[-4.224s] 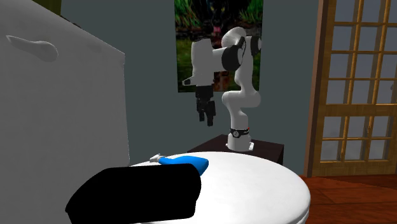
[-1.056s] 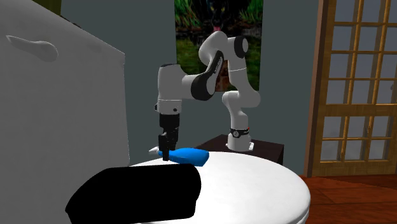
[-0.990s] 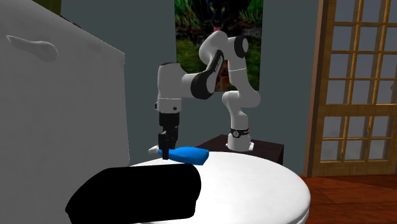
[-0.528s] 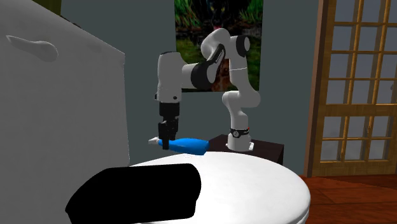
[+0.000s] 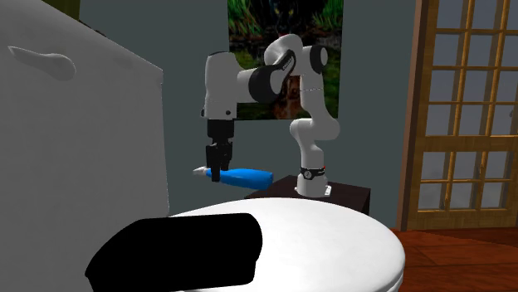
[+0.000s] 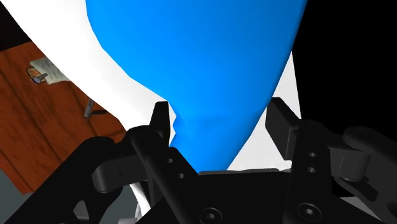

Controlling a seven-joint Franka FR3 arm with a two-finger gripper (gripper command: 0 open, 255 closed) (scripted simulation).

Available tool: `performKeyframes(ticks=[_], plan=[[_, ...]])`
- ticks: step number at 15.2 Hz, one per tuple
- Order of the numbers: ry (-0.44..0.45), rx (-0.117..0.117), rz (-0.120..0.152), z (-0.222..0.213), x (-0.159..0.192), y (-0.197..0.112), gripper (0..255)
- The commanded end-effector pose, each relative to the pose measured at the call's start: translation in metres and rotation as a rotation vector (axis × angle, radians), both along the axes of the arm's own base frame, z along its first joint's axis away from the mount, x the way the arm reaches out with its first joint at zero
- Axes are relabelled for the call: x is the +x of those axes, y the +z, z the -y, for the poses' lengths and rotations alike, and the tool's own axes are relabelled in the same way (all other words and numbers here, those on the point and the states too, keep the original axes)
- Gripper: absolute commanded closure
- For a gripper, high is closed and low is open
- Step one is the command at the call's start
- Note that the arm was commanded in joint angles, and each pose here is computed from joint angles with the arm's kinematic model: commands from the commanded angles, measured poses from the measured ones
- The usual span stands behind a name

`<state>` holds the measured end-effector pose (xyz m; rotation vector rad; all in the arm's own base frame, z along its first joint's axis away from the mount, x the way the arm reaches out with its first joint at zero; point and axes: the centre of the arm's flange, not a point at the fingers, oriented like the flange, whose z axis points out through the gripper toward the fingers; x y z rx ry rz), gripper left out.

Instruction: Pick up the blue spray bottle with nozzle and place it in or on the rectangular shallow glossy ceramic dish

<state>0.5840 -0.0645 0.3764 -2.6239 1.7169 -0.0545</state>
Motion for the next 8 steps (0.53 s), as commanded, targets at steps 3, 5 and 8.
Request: performKeyframes(ticks=[3, 5, 8], plan=[[0.0, 0.0, 0.0, -0.007, 0.038, 0.004, 255], [0.0, 0.0, 0.0, -0.012, 0.064, 0.005, 255], [0.0, 0.0, 0.0, -0.021, 0.102, 0.006, 255]])
